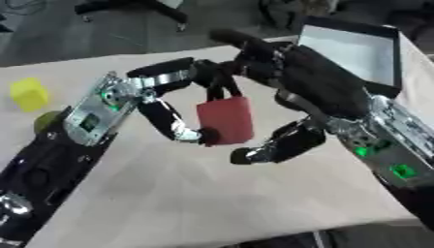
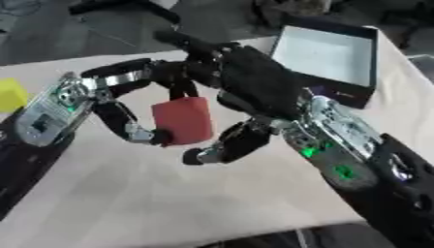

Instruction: Pick up the objects with one hand, pass them to the other hand, and then place them into the box on the other side of the table.

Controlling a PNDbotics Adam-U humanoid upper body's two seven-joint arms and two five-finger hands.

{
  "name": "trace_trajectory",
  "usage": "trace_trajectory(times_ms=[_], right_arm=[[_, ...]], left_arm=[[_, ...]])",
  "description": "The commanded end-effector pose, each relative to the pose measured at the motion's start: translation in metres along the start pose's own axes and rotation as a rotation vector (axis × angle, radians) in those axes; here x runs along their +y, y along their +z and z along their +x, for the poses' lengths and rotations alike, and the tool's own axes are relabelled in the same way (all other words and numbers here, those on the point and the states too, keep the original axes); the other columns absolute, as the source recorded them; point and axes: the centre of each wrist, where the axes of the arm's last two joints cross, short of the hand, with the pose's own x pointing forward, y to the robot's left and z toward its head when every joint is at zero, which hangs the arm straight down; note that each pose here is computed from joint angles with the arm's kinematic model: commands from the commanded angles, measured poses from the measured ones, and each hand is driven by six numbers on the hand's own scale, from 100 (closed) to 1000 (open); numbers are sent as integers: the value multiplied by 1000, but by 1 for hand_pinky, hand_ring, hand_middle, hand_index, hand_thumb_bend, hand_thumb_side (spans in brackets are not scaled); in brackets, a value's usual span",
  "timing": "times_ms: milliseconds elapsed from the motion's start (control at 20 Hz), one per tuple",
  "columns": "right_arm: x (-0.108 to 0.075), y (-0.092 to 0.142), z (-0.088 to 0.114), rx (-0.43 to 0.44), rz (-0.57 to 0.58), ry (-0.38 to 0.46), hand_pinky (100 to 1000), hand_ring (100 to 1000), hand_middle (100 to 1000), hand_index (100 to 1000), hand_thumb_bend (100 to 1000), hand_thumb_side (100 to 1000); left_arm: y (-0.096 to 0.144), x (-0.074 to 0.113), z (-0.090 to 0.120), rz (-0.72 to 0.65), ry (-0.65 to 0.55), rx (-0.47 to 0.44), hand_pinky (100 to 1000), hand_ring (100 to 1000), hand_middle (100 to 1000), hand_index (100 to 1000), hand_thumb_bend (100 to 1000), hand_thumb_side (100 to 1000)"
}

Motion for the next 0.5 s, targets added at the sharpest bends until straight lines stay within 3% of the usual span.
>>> trace_trajectory(times_ms=[50,500], right_arm=[[-7,-2,1,-14,-14,17,614,710,1000,852,716,370],[-6,0,1,-7,-14,32,622,712,1000,832,608,318]], left_arm=[[-6,11,12,-210,-164,-167,491,372,382,624,100,246],[-12,13,21,-196,-77,-161,485,367,377,619,100,247]])
